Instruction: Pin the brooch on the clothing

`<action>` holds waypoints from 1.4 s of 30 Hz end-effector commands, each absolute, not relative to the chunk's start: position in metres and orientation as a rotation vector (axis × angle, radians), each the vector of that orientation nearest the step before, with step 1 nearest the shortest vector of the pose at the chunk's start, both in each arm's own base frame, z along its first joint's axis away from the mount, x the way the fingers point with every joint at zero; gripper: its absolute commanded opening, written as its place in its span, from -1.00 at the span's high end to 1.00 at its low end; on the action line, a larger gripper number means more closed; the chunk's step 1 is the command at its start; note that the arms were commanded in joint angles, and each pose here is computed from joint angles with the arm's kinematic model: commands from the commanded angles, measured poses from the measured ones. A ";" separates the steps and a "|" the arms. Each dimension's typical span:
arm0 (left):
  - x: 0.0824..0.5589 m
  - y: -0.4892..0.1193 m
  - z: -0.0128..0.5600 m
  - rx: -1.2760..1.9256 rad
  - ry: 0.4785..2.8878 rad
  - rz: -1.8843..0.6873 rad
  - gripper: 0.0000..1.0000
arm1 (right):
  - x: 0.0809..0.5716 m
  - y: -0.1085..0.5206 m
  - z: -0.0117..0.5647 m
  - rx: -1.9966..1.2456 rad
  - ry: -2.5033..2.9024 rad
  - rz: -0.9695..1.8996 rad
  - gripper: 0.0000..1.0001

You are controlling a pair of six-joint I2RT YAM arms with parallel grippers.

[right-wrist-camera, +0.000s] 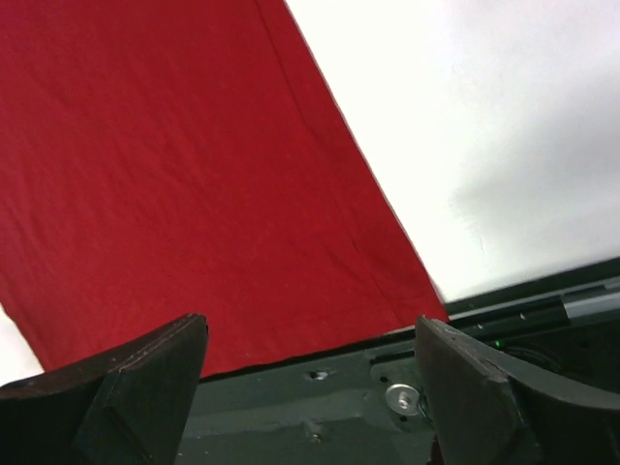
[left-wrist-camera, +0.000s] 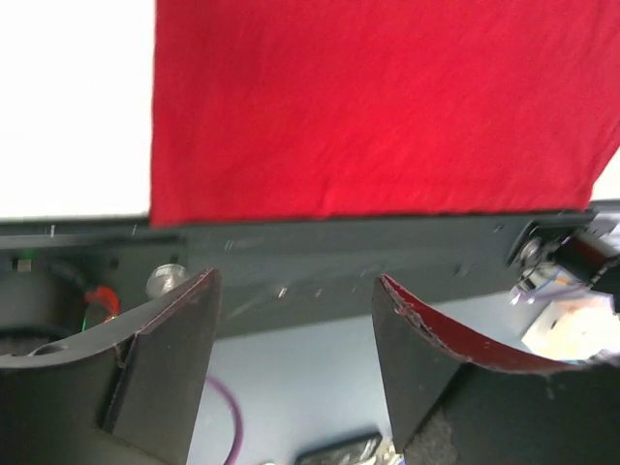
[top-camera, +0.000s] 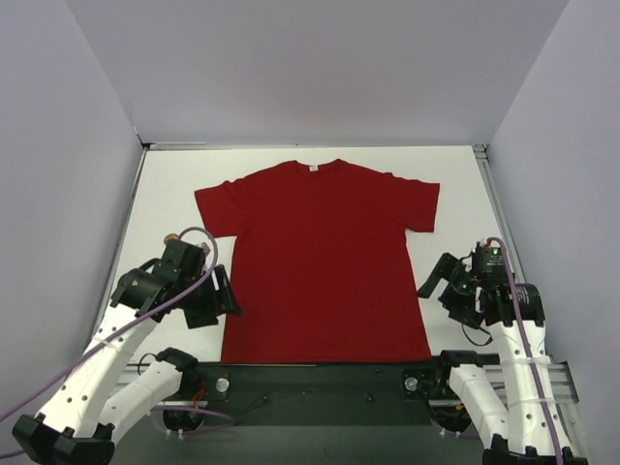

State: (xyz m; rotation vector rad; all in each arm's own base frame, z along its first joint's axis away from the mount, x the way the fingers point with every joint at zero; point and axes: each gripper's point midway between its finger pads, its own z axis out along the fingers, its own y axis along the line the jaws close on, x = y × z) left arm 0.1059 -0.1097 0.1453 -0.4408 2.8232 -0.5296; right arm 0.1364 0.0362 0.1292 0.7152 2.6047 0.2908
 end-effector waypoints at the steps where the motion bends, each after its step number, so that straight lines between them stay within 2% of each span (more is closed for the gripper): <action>1: 0.177 -0.132 0.168 -0.327 2.649 -0.578 -0.46 | 0.171 0.036 0.144 0.696 2.553 0.300 -0.81; 4: 0.227 -0.149 0.165 -0.277 2.614 -0.561 -0.40 | 0.213 0.039 0.141 0.650 2.526 0.298 -0.79; 6: 0.259 -0.159 0.169 -0.234 2.583 -0.543 -0.28 | 0.242 0.043 0.129 0.619 2.555 0.280 -0.68; 7: 0.279 -0.165 0.153 -0.231 2.619 -0.512 -0.17 | 0.253 0.044 0.125 0.611 2.568 0.275 -0.65; 9: 0.315 -0.174 0.162 -0.189 2.572 -0.499 0.04 | 0.285 0.051 0.115 0.570 2.601 0.254 -0.54; 10: 0.332 -0.179 0.145 -0.185 2.608 -0.468 0.40 | 0.297 0.053 0.113 0.555 2.607 0.247 -0.46; 11: 0.344 -0.182 0.141 -0.160 2.609 -0.454 0.62 | 0.316 0.056 0.119 0.537 2.587 0.249 -0.09; 13: 0.375 -0.187 0.127 -0.162 2.627 -0.410 0.99 | 0.339 0.064 0.095 0.533 2.663 0.244 0.36; 14: 0.383 -0.189 0.119 -0.153 2.644 -0.406 1.00 | 0.349 0.067 0.090 0.531 2.682 0.249 0.78; 16: 0.402 -0.194 0.100 -0.165 2.682 -0.405 1.00 | 0.373 0.078 0.073 0.527 2.730 0.277 1.00; 22: 0.417 -0.195 0.054 -0.230 2.766 -0.430 1.00 | 0.395 0.077 0.027 0.599 2.828 0.219 1.00; 27: 0.396 -0.191 0.031 -0.297 2.842 -0.424 1.00 | 0.385 0.058 0.005 0.665 2.861 0.101 1.00; 31: 0.389 -0.191 0.031 -0.303 2.830 -0.456 1.00 | 0.384 0.055 0.005 0.642 2.867 0.113 1.00; 33: 0.399 -0.191 0.048 -0.272 2.783 -0.465 1.00 | 0.392 0.061 0.019 0.601 2.840 0.161 1.00; 36: 0.416 -0.182 0.089 -0.240 2.675 -0.444 0.77 | 0.403 0.074 0.052 0.523 2.769 0.238 0.92; 37: 0.419 -0.177 0.101 -0.230 2.648 -0.424 0.57 | 0.407 0.079 0.072 0.486 2.722 0.274 0.85; 38: 0.423 -0.169 0.122 -0.233 2.591 -0.403 0.46 | 0.409 0.087 0.081 0.441 2.705 0.307 0.71; 39: 0.425 -0.158 0.131 -0.248 2.568 -0.392 0.38 | 0.409 0.095 0.093 0.402 2.686 0.352 0.34; 41: 0.424 -0.140 0.157 -0.282 2.505 -0.408 0.23 | 0.411 0.105 0.119 0.341 2.621 0.398 0.13; 42: 0.424 -0.134 0.164 -0.286 2.478 -0.433 0.18 | 0.409 0.115 0.127 0.298 2.605 0.413 -0.04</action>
